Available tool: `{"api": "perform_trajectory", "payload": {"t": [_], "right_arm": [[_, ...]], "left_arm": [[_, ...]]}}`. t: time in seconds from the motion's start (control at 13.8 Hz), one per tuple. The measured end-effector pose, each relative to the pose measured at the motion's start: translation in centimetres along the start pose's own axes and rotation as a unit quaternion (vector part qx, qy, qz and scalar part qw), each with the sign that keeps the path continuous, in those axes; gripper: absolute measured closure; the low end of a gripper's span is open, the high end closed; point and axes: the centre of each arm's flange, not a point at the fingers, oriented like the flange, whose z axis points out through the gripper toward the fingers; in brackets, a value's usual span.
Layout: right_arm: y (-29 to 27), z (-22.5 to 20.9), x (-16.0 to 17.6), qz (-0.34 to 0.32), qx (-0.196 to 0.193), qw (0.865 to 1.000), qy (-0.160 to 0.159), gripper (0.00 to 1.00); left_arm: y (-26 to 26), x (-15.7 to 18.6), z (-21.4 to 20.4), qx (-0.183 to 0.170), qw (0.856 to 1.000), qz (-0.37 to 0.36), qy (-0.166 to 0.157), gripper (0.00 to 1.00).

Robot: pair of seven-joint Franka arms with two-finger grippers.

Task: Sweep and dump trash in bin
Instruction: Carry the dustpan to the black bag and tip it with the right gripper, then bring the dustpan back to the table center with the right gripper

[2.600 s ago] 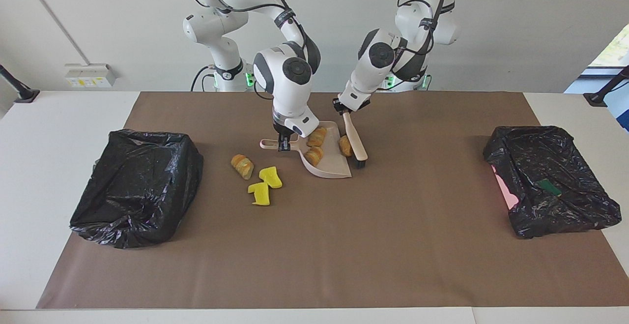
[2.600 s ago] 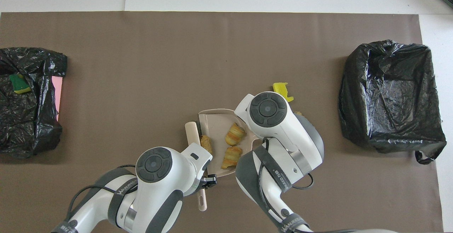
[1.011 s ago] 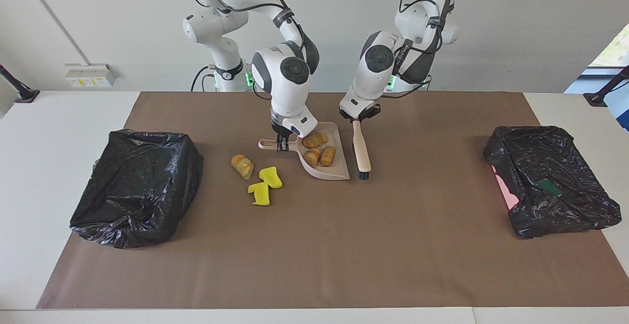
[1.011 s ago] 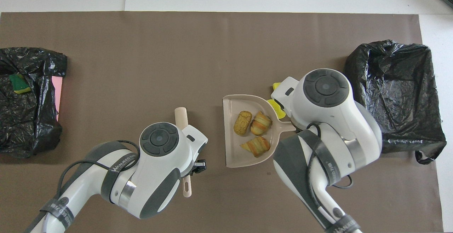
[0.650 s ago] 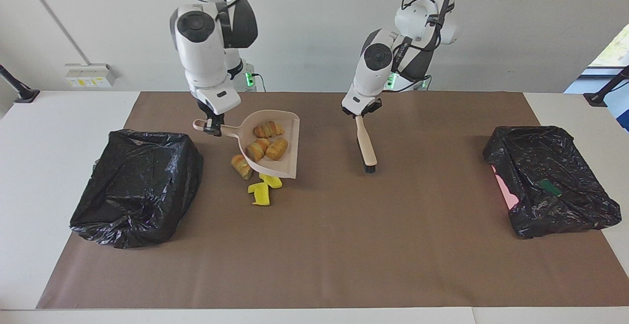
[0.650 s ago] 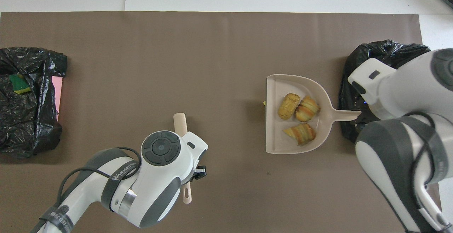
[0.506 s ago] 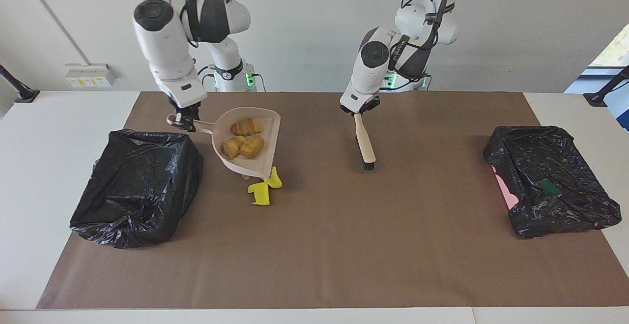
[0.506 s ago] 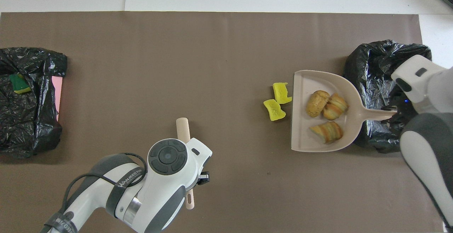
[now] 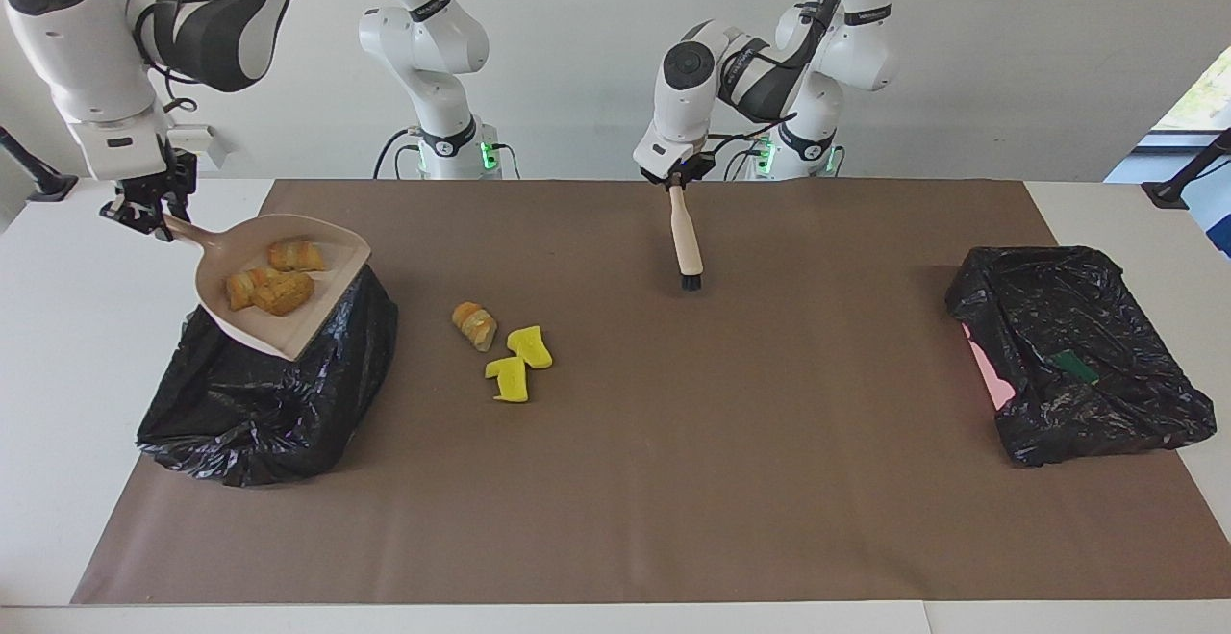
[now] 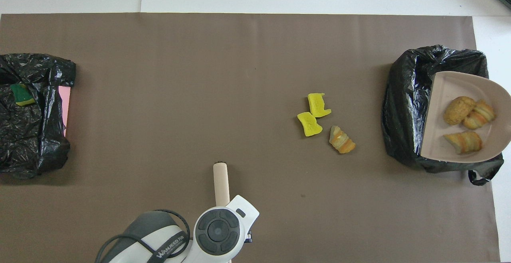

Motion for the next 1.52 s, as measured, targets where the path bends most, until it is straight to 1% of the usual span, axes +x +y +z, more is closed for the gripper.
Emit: {"api": "perform_trajectory", "payload": {"t": [0.14,0.29,0.43,0.65,0.87,0.94,1.01,1.16,1.3,1.44,1.52], "right_arm": [[1.0,0.4,-1.0,-0.013,-0.003,1.0,-0.025,0.68],[2.2,0.1,-1.0,-0.03,-0.021,0.998,-0.059,0.68],[3.1,-0.4,-0.2,-0.052,-0.041,0.994,-0.085,0.68],[3.6,-1.1,1.9,-0.1,-0.046,0.984,-0.138,0.68],[4.0,-2.1,4.9,-0.155,-0.054,0.967,-0.194,0.68],[4.1,-2.3,5.8,-0.171,-0.057,0.961,-0.208,0.68],[4.2,-2.5,6.6,-0.187,-0.059,0.956,-0.219,0.68],[4.2,-2.7,6.9,-0.213,-0.057,0.946,-0.237,0.68],[4.3,-3.0,7.5,-0.242,-0.057,0.932,-0.264,0.68],[4.3,-4.0,9.7,-0.267,-0.059,0.917,-0.291,0.68],[4.2,-4.9,10.9,-0.272,-0.055,0.913,-0.298,0.68]], "left_arm": [[1.0,-1.7,0.9,-0.009,1.0,0.003,-0.009,0.74],[1.9,-3.0,1.3,-0.017,1.0,0.004,-0.006,0.74],[2.8,-3.9,1.5,-0.03,0.999,-0.007,0.009,0.74],[3.3,-5.3,2.9,-0.026,1.0,0.002,0.012,0.74],[3.4,-5.8,3.3,-0.028,1.0,0.005,0.014,0.74],[3.4,-5.6,3.3,-0.029,0.999,0.004,0.014,0.74],[3.3,-5.5,3.2,-0.03,0.999,0.005,0.014,0.74],[3.2,-5.2,3.3,-0.031,0.999,0.008,0.014,0.74],[3.0,-4.7,3.2,-0.032,0.999,0.008,0.013,0.74],[2.7,-4.1,3.1,-0.034,0.999,0.005,0.013,0.74],[2.6,-3.9,3.1,-0.035,0.999,0.005,0.013,0.74]]}}
